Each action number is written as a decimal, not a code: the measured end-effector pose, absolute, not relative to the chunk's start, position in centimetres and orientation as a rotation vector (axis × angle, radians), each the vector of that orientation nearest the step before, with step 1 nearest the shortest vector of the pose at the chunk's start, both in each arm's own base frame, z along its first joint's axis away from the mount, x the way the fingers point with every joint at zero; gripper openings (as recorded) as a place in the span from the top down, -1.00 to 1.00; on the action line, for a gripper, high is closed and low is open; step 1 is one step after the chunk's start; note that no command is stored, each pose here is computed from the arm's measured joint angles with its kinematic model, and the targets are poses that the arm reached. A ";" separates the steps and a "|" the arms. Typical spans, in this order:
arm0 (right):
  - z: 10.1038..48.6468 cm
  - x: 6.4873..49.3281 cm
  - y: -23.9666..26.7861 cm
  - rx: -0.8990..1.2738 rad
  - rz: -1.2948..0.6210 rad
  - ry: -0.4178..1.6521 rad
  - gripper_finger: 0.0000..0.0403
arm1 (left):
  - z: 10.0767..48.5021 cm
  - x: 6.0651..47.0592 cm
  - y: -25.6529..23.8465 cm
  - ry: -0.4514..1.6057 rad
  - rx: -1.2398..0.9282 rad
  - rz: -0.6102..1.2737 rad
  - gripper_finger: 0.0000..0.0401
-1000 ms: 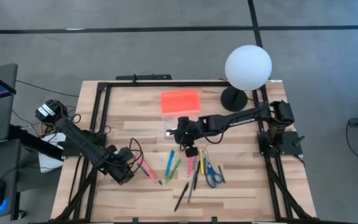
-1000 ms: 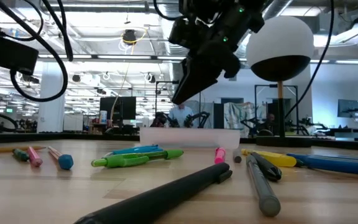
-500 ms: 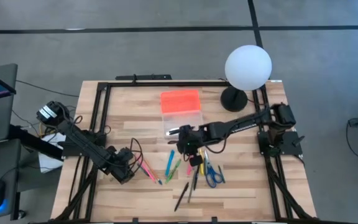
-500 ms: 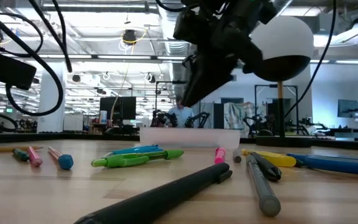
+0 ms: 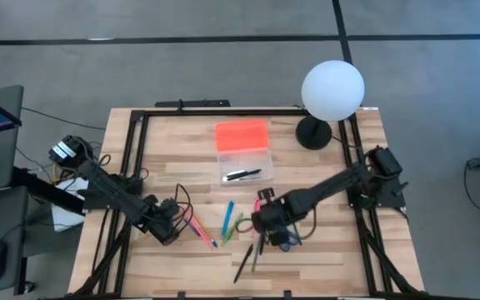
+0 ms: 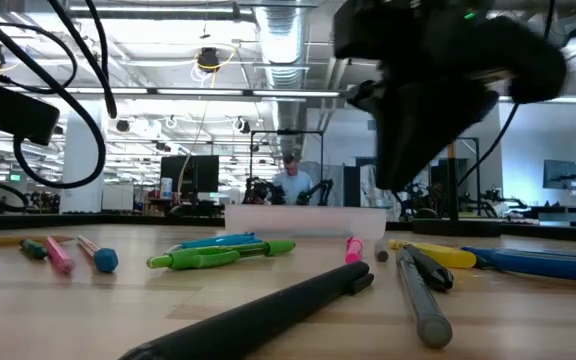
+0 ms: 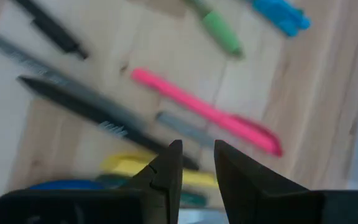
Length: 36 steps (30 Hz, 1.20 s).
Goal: Pick & place school supplies into a supply box
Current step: Put the yellow pencil into the supply box
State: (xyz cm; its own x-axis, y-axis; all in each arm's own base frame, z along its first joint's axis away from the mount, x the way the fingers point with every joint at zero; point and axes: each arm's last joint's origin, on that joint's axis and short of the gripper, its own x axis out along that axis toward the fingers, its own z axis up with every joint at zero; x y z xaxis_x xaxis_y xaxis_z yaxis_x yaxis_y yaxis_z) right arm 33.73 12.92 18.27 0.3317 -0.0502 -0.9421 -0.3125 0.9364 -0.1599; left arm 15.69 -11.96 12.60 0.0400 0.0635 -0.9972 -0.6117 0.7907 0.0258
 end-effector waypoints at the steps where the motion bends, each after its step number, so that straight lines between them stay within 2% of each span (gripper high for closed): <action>1: 18.2 33.4 13.5 -0.337 0.169 1.235 0.57 | 12.6 15.8 -11.8 1.454 -0.471 0.544 0.95; 6: 18.1 31.7 15.9 -0.324 0.078 1.259 0.57 | 12.6 16.4 -11.0 1.469 -0.457 0.523 0.91; 10: 18.1 30.3 17.6 -0.337 -0.009 1.253 0.57 | 12.7 16.9 -10.3 1.476 -0.441 0.505 0.95; 20: 18.3 26.6 22.1 -0.267 -0.196 1.122 0.57 | 12.7 17.1 -9.4 1.431 -0.355 0.549 0.99; 26: 18.4 24.2 24.7 -0.223 -0.238 1.018 0.57 | 12.5 16.9 -8.5 1.345 -0.187 0.661 1.00; 36: 18.6 22.3 26.5 -0.210 -0.246 0.931 0.57 | 12.6 17.3 -7.3 1.322 -0.151 0.716 1.00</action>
